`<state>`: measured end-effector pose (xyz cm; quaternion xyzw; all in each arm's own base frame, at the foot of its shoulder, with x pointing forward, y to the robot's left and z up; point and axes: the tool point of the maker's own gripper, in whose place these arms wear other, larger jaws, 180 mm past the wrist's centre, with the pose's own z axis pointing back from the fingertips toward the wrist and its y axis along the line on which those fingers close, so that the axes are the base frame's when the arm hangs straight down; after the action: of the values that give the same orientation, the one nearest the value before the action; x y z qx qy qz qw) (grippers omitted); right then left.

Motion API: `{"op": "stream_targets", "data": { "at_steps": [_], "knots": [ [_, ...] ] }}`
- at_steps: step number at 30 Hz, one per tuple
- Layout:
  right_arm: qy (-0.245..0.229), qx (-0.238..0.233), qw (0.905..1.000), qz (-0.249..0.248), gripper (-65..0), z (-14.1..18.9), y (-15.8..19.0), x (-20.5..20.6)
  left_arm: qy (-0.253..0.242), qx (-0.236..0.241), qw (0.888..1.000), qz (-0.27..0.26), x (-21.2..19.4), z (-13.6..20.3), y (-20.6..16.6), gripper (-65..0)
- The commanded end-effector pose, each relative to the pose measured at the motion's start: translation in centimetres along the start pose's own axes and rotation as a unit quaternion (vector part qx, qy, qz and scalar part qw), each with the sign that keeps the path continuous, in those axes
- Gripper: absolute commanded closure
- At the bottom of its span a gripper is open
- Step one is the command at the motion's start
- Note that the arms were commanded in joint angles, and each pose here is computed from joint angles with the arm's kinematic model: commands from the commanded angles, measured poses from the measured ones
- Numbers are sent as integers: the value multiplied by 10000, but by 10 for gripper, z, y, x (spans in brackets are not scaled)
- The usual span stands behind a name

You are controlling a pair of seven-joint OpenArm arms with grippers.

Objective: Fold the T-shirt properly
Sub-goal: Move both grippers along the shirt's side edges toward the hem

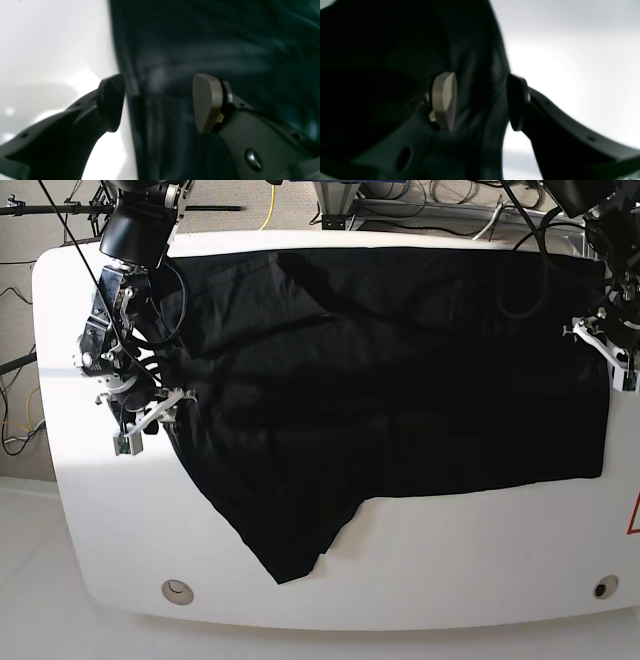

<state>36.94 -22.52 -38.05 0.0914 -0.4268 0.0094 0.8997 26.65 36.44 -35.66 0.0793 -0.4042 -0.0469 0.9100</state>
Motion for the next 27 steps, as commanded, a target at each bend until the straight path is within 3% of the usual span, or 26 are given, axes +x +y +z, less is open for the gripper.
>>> {"op": "stream_targets", "data": {
  "at_steps": [1,15,27],
  "knots": [
    [-485,139,9987,26,-312,-4,1,34,-289,12,9996,5,21,-4,10,-395],
    [-564,40,9983,-167,-338,-42,-13,67,-401,365,9985,-21,62,-29,42,-410],
    [-529,36,9959,-738,-320,-72,-19,63,-472,87,9953,841,70,-72,55,-422]
  ]
}}
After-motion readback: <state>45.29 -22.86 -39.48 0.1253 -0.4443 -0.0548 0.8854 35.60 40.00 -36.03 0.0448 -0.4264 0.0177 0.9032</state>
